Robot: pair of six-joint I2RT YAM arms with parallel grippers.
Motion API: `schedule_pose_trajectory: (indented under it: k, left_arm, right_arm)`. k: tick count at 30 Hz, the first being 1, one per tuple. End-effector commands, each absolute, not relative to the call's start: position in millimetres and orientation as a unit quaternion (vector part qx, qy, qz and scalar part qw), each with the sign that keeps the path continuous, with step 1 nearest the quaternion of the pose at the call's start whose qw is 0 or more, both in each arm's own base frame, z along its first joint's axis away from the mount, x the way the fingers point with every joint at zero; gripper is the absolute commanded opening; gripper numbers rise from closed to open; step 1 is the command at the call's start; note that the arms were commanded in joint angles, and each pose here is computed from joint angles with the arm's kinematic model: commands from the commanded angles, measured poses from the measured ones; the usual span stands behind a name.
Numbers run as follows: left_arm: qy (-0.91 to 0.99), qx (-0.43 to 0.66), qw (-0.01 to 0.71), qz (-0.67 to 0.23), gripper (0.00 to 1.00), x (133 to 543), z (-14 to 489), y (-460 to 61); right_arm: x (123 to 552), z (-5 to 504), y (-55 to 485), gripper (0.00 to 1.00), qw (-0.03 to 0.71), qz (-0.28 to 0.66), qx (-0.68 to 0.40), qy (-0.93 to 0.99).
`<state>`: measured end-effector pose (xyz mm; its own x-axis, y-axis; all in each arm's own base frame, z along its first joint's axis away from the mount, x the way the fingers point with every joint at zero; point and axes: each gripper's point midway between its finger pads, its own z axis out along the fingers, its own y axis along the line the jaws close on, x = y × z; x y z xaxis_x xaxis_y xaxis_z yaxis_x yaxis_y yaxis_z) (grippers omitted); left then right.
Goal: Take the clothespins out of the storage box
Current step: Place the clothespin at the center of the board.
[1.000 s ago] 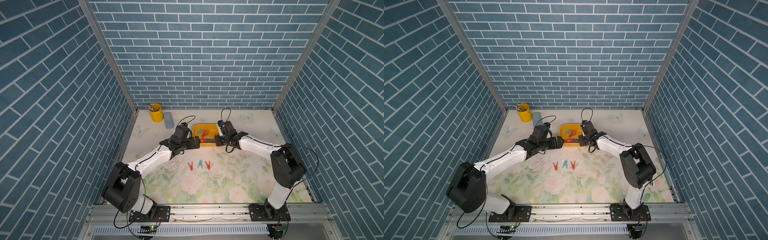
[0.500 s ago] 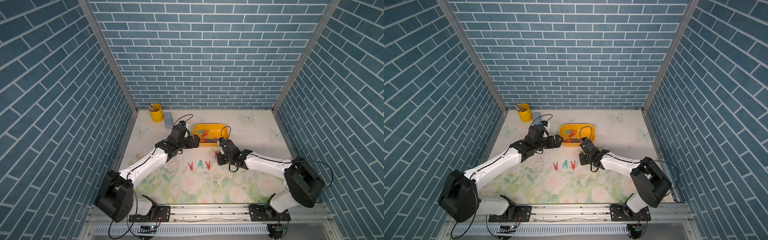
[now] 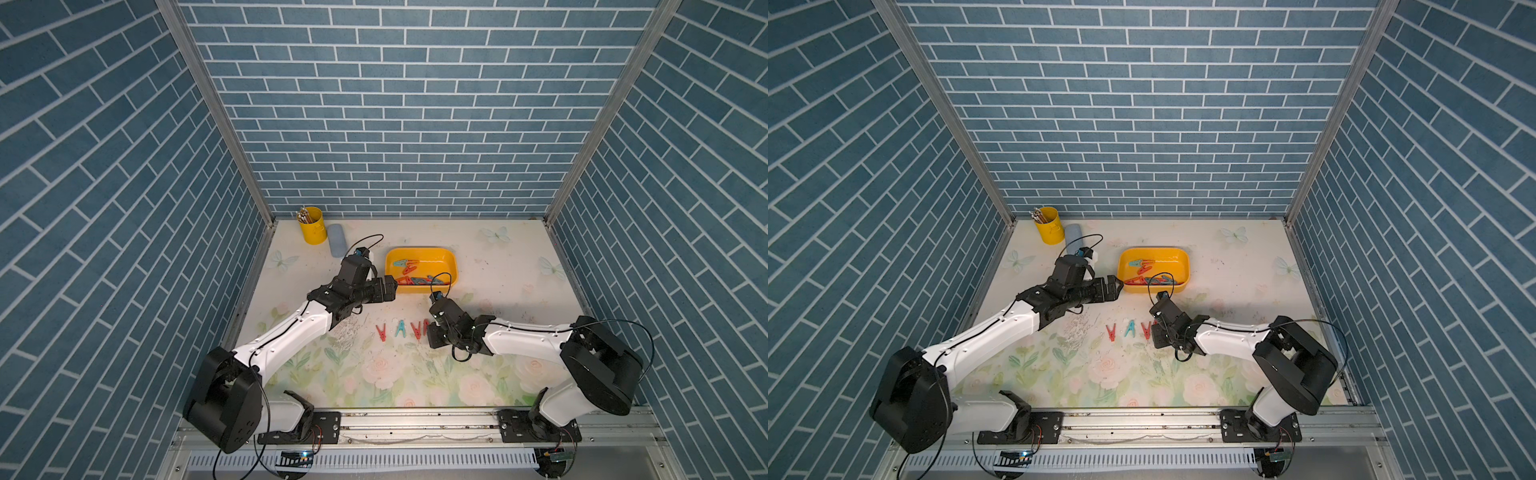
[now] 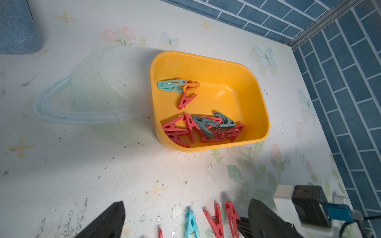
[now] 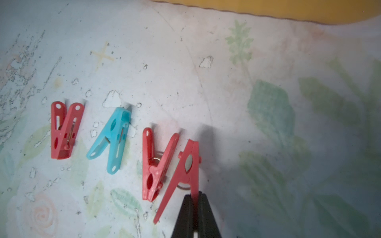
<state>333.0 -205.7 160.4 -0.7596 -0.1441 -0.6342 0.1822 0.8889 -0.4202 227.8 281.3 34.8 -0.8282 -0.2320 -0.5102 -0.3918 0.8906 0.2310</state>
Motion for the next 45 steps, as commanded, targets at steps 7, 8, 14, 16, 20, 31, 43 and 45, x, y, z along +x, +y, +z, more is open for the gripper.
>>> schedule_pose_trajectory:
  k: [7, 8, 14, 16, 20, 31, 43, 45]
  left_arm:
    - [0.91, 0.008, 0.344, -0.233, 1.0, 327, 159, -201]
    - [0.909, 0.008, 0.345, -0.234, 1.0, 327, 160, -201]
    - [0.909, 0.008, 0.344, -0.234, 1.0, 329, 159, -202]
    - [0.91, 0.008, 0.343, -0.234, 1.0, 329, 158, -202]
    - [0.91, 0.01, 0.343, -0.233, 1.0, 331, 158, -204]
    - [0.91, 0.017, 0.341, -0.234, 1.0, 344, 158, -213]
    - [0.911, 0.031, 0.336, -0.237, 0.99, 369, 156, -231]
    - [0.911, 0.033, 0.335, -0.238, 0.96, 374, 155, -236]
  right_arm:
    - [231, 23, 268, 0.0, 0.243, 0.127, -0.142, 0.951]
    - [231, 22, 268, 0.0, 0.242, 0.125, -0.143, 0.951]
    - [230, 18, 266, 0.0, 0.24, 0.118, -0.149, 0.952]
    - [230, 17, 267, 0.03, 0.237, 0.117, -0.152, 0.952]
    - [231, 21, 269, 0.12, 0.239, 0.119, -0.155, 0.951]
    - [238, 41, 276, 0.25, 0.253, 0.123, -0.166, 0.945]
    - [265, 84, 279, 0.36, 0.294, 0.134, -0.17, 0.931]
    - [275, 94, 280, 0.39, 0.303, 0.144, -0.167, 0.927]
